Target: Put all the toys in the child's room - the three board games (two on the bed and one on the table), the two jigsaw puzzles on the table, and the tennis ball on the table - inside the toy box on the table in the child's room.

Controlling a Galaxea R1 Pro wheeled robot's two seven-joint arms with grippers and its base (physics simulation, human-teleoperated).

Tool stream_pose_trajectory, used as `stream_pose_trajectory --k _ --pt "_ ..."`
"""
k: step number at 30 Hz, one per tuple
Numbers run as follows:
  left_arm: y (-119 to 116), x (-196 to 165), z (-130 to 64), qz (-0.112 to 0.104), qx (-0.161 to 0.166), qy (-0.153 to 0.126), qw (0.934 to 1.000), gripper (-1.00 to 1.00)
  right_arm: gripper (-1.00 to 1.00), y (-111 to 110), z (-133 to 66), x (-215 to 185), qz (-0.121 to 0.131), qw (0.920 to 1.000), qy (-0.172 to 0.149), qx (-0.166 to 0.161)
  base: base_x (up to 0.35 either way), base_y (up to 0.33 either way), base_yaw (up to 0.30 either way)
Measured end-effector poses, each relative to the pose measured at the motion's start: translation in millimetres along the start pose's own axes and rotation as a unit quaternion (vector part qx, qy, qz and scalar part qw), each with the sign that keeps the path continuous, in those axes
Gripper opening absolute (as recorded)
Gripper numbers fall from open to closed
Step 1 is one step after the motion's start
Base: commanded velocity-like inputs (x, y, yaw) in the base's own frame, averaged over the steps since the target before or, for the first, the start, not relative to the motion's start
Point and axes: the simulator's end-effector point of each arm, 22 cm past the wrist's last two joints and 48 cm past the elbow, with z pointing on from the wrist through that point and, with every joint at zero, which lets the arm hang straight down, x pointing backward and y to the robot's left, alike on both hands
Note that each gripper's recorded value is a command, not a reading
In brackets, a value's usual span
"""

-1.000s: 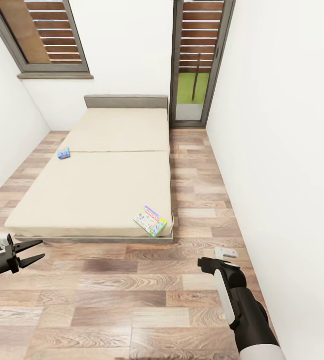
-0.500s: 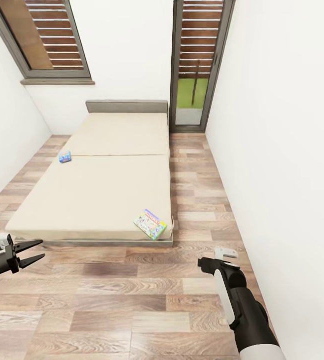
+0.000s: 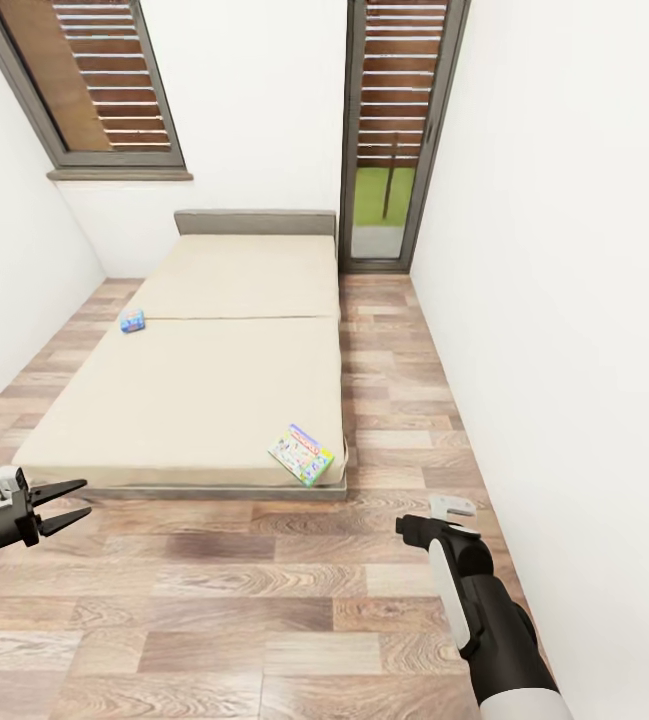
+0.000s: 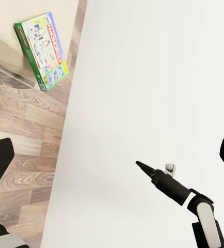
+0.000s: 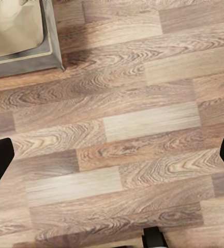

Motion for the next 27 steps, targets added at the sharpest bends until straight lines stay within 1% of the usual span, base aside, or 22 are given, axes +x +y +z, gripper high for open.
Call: stream_pose_trajectory --k 27 --pt "-21.9 -4.9 -5.5 0.016 0.013 -0.007 0.9998 1.0 1.0 2.7 -15.5 -17.5 0.001 0.9998 -0.021 -0.004 0.0 0.0 0.0"
